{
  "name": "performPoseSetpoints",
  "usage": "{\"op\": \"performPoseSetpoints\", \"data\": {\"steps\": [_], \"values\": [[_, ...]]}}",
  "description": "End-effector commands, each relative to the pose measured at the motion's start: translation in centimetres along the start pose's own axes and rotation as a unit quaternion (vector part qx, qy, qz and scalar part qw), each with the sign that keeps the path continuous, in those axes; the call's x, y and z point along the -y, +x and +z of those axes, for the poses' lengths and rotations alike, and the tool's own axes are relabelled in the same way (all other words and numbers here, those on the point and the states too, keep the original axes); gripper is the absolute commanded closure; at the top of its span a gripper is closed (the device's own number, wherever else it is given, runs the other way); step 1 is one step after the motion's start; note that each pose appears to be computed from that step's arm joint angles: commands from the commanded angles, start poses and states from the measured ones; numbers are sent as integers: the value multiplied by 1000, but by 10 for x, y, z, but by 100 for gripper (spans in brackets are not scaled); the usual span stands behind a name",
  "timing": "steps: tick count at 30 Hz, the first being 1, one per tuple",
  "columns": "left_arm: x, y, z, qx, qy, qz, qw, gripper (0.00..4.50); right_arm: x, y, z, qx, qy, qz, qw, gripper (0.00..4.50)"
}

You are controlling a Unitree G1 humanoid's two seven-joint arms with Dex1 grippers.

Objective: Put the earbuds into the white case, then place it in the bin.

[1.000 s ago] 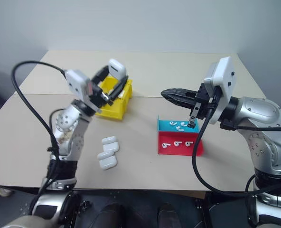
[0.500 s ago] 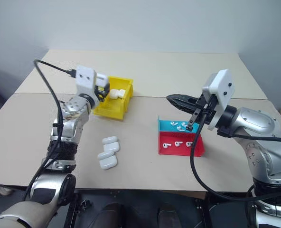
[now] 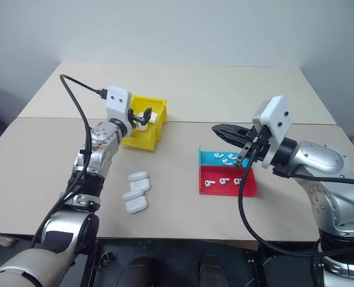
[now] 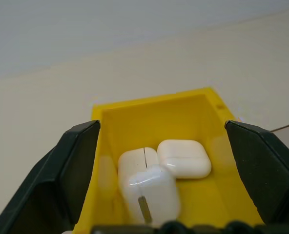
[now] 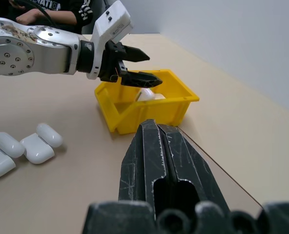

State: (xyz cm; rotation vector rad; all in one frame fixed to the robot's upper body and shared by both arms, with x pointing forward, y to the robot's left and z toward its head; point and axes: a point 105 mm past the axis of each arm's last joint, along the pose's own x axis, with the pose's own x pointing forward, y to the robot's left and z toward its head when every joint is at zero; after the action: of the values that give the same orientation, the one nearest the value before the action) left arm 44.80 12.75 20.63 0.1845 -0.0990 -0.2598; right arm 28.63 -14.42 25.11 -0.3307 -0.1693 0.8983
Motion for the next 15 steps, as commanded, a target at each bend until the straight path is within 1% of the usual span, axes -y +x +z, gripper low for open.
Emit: {"op": "performPoseSetpoints", "data": {"steps": [1,3,5,7,11,12,15], "values": [[-2,-15,37,88,-57,-28,994,2,0,-10,1,-16,-38,0,999,450],[-7,-25,39,92,-89,-39,991,2,-1,-17,-9,-46,-54,8,997,450],[-14,-48,41,104,-107,-81,986,2,-4,-31,-24,-90,-77,29,993,450],[-16,-66,42,107,-103,-115,982,2,-6,-41,-32,-112,-89,43,989,450],[-34,-123,30,65,-44,-178,981,2,5,-71,-42,-118,-128,28,984,450],[-37,-131,29,59,-38,-186,980,2,7,-76,-42,-119,-133,27,984,450],[-52,-169,26,27,6,-208,978,2,20,-100,-46,-148,-133,32,979,450]]}}
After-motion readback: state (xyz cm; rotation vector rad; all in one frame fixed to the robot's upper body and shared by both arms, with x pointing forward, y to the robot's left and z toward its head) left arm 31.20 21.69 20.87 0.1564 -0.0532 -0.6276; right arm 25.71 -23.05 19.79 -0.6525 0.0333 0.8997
